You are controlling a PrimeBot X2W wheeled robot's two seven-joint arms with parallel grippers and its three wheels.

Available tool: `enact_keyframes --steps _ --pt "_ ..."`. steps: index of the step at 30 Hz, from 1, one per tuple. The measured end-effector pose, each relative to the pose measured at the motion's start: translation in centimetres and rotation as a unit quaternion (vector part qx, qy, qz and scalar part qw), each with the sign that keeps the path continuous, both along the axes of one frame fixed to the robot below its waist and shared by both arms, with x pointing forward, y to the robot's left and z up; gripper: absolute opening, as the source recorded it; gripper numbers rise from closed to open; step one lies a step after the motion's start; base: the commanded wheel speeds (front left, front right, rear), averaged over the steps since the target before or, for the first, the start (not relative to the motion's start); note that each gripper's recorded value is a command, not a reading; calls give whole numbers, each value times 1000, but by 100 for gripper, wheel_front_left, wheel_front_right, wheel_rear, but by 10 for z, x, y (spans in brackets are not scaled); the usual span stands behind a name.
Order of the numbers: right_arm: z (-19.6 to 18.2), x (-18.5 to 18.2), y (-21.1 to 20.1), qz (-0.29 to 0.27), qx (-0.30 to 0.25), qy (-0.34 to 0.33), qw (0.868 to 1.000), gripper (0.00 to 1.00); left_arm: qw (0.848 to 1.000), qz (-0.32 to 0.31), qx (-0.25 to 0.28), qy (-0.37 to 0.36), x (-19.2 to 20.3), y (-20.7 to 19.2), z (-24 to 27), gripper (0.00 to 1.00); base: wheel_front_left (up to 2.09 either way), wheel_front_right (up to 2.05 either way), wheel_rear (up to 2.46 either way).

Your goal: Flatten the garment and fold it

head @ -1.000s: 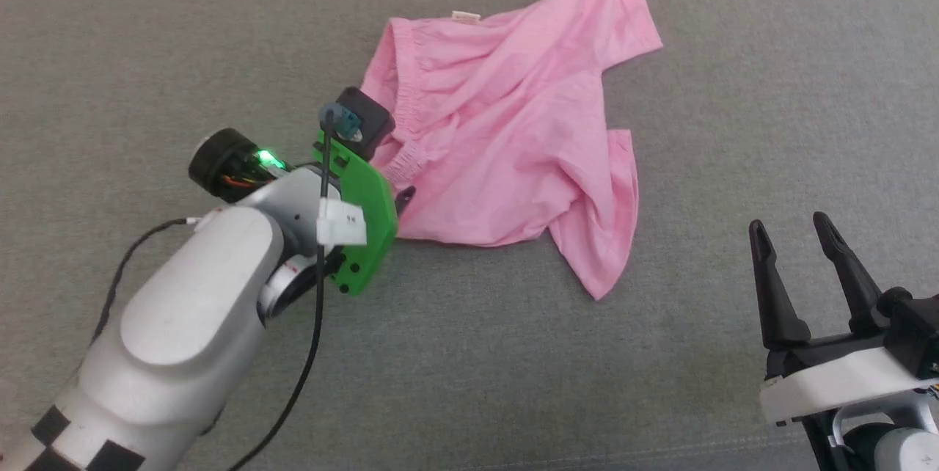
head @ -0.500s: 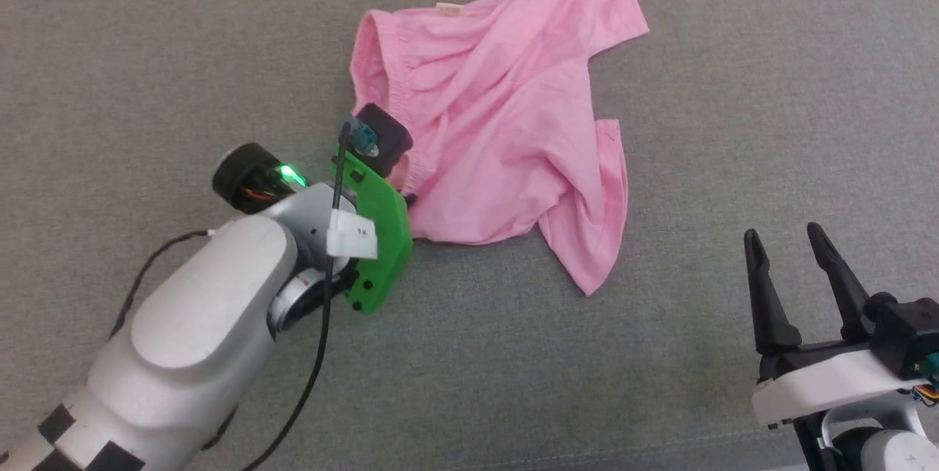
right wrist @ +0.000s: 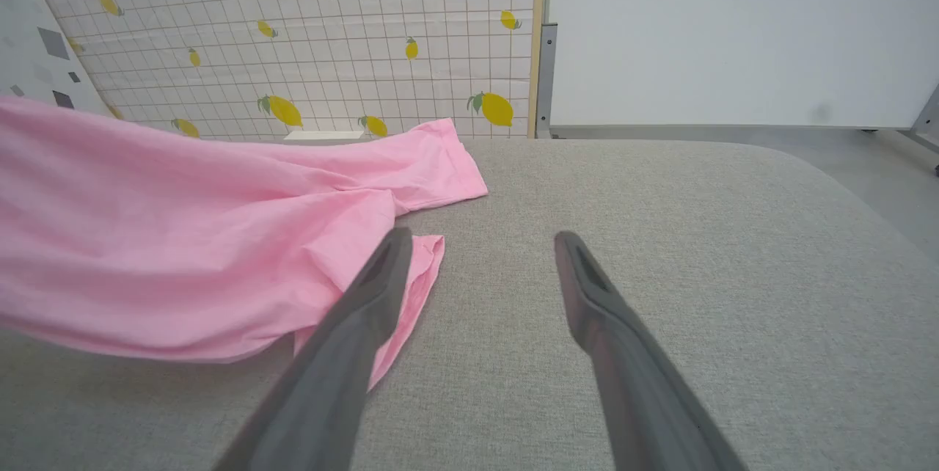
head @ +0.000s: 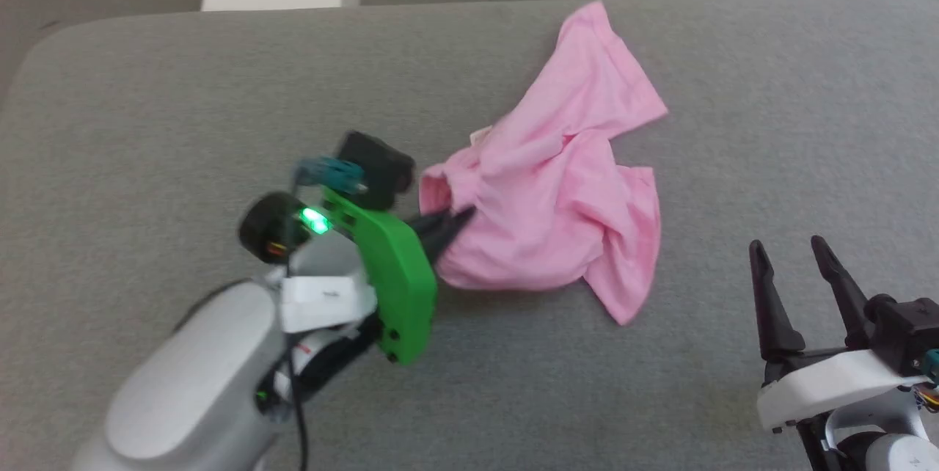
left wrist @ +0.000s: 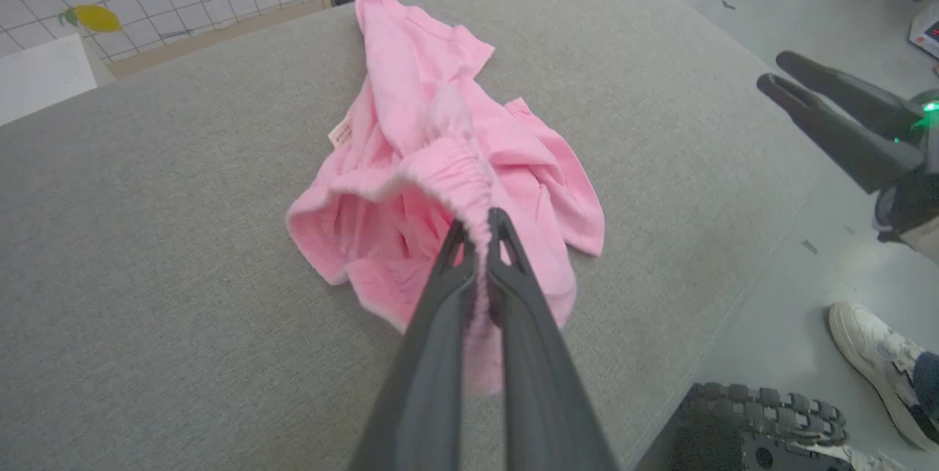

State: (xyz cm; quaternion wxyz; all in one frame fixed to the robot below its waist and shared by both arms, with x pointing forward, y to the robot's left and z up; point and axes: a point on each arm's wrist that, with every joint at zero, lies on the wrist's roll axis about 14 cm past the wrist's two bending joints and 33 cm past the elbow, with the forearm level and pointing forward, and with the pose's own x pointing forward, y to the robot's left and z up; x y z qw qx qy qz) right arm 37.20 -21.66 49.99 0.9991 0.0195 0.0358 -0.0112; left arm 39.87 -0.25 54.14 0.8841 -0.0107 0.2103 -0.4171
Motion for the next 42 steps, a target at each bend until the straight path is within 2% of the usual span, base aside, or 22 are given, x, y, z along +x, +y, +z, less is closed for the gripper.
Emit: enact_keyframes --steps 2,4,11,16,22,23,24,25,30,36,40,42 --pt "2 4 8 12 2 -3 1000 100 999 39 -2 -20 9 18 11 0 0 0 0" --pt "2 7 15 23 4 -4 1000 100 997 73 17 -28 19 39 7 0 0 0 0" --pt "-12 15 28 39 11 16 999 100 981 158 108 8 47 103 -60 0 0 0 0" --pt "-28 16 26 34 14 40 999 100 970 180 157 43 56 126 -110 0 0 0 0" --pt "-42 16 25 29 14 59 998 100 962 199 175 74 60 137 -151 0 0 0 0" --pt "-43 16 25 29 15 60 998 100 960 201 179 74 61 139 -154 42 0 0 0" --pt "-43 16 25 28 14 61 998 100 958 208 183 72 63 143 -157 90 0 0 0" --pt "-43 16 25 28 14 60 998 100 957 214 185 69 64 145 -158 100 0 0 0" --pt "-39 15 25 29 15 57 998 100 957 236 164 29 70 146 -145 100 0 0 0" --pt "-30 14 27 44 6 64 997 100 959 255 86 -91 77 137 -85 100 0 0 0" --pt "-31 18 34 78 -5 97 992 100 945 264 55 -186 66 142 -47 100 0 0 0" --pt "-32 23 41 104 -11 121 987 100 932 280 43 -228 55 149 -31 100 0 0 0"
